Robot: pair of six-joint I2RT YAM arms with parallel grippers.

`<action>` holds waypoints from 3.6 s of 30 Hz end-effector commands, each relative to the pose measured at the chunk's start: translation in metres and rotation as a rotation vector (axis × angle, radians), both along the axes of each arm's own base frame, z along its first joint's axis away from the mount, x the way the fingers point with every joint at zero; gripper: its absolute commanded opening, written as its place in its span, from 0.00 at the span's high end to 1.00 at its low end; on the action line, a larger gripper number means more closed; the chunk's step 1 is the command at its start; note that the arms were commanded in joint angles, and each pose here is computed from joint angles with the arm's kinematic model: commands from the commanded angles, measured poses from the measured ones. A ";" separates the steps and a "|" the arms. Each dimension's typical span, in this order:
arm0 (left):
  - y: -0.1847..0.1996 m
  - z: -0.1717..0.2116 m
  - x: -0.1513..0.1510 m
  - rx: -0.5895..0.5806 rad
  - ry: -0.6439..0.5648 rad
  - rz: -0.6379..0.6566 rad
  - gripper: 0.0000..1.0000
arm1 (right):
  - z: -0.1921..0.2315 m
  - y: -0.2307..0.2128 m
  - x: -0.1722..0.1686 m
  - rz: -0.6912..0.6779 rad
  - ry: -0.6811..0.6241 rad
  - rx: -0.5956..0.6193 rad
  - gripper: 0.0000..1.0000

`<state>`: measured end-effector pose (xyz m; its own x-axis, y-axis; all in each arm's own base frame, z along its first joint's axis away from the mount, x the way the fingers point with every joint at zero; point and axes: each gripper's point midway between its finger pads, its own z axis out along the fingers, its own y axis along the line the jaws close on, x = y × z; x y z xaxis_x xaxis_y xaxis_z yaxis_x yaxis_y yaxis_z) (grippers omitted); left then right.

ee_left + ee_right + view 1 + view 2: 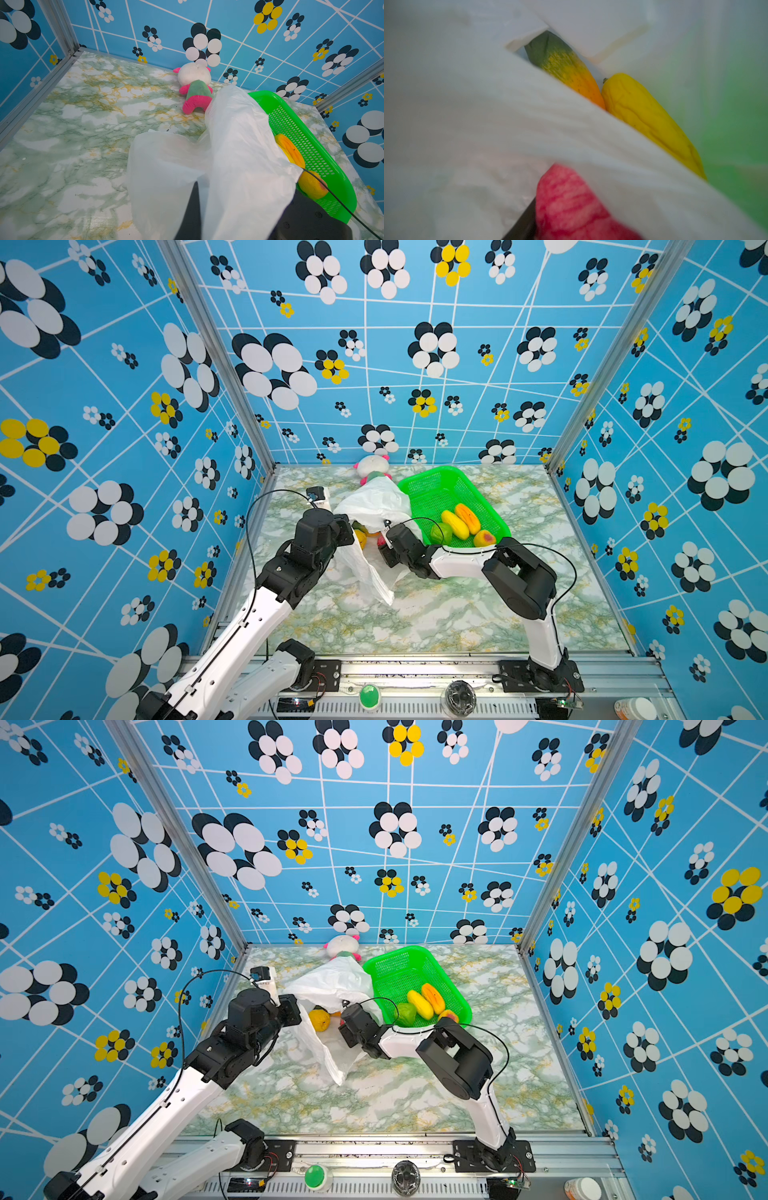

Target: Untie the knot of the plastic bag and take out the fruit

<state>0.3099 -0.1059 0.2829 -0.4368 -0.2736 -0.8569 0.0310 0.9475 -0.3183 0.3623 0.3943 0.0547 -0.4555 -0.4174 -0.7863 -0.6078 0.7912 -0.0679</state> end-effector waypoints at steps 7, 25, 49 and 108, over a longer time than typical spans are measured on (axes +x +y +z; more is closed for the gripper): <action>0.004 0.002 0.001 -0.003 0.001 0.020 0.96 | 0.099 -0.009 -0.047 0.120 -0.120 0.240 0.65; 0.005 0.002 0.000 -0.004 0.000 0.023 0.96 | 0.211 -0.097 -0.127 0.177 -0.428 0.589 0.74; 0.008 0.004 -0.001 -0.004 -0.007 0.034 0.95 | 0.063 -0.244 0.033 -0.627 0.117 0.425 0.72; 0.009 0.005 -0.002 -0.003 -0.009 0.040 0.95 | 0.196 -0.099 -0.150 0.345 -0.406 0.450 0.51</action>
